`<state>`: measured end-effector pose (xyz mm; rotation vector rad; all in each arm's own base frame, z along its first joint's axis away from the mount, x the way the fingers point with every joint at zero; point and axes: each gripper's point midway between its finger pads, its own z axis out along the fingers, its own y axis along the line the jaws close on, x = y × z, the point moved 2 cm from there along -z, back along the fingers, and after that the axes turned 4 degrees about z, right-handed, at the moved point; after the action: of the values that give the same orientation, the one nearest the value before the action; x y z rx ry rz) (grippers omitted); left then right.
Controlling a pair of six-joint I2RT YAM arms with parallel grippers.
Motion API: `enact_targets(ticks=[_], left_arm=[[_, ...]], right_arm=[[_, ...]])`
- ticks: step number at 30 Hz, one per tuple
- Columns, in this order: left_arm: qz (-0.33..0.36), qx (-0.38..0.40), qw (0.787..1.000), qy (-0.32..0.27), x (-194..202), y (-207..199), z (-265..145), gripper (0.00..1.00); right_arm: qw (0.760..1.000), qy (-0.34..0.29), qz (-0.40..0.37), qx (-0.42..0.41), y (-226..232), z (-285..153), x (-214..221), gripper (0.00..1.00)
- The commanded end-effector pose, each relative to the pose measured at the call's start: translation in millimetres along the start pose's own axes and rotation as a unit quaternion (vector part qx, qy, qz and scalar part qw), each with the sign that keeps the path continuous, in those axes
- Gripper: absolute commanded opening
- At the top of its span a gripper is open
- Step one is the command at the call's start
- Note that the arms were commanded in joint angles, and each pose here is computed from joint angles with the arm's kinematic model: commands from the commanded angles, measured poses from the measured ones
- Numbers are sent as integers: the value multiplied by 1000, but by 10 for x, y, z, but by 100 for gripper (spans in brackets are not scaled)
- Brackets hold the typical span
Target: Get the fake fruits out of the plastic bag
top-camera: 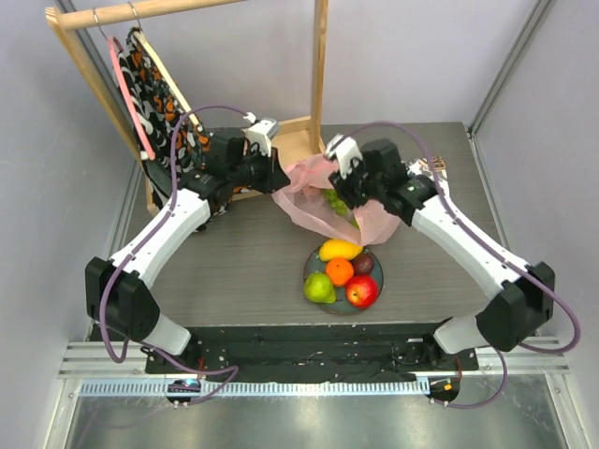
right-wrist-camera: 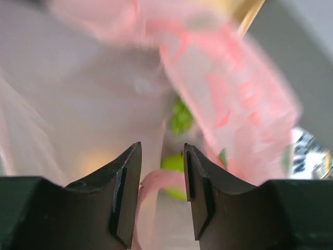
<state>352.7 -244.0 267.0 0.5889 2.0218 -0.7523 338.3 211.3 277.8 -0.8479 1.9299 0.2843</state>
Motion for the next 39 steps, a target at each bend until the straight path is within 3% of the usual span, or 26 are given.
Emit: enact_targets(ticks=[1,6,10,16,23,33,35,39], left_arm=[[41,33,998,-26,-182,-276,-152,0],[51,65,996,-28,-44,-525,-176,0],[58,68,996,-21,79,-555,-176,0],[70,99,993,4,260,-713,-184,0],[108,84,989,53,539,-616,-167,0],[149,46,983,100,879,-398,-234,0],[152,44,982,100,887,-387,-232,0],[150,45,983,99,889,-382,-193,0]], right_arm=[[994,94,-58,-17,70,-170,664,43],[981,185,-46,-34,194,-607,1151,42],[980,189,-48,-30,227,-723,1317,41],[991,130,-40,4,102,-422,1038,47],[985,162,-40,49,-81,-53,1096,58],[974,211,28,81,-502,412,1262,57],[971,222,32,85,-561,504,1326,61],[963,259,23,71,-548,586,1518,76]])
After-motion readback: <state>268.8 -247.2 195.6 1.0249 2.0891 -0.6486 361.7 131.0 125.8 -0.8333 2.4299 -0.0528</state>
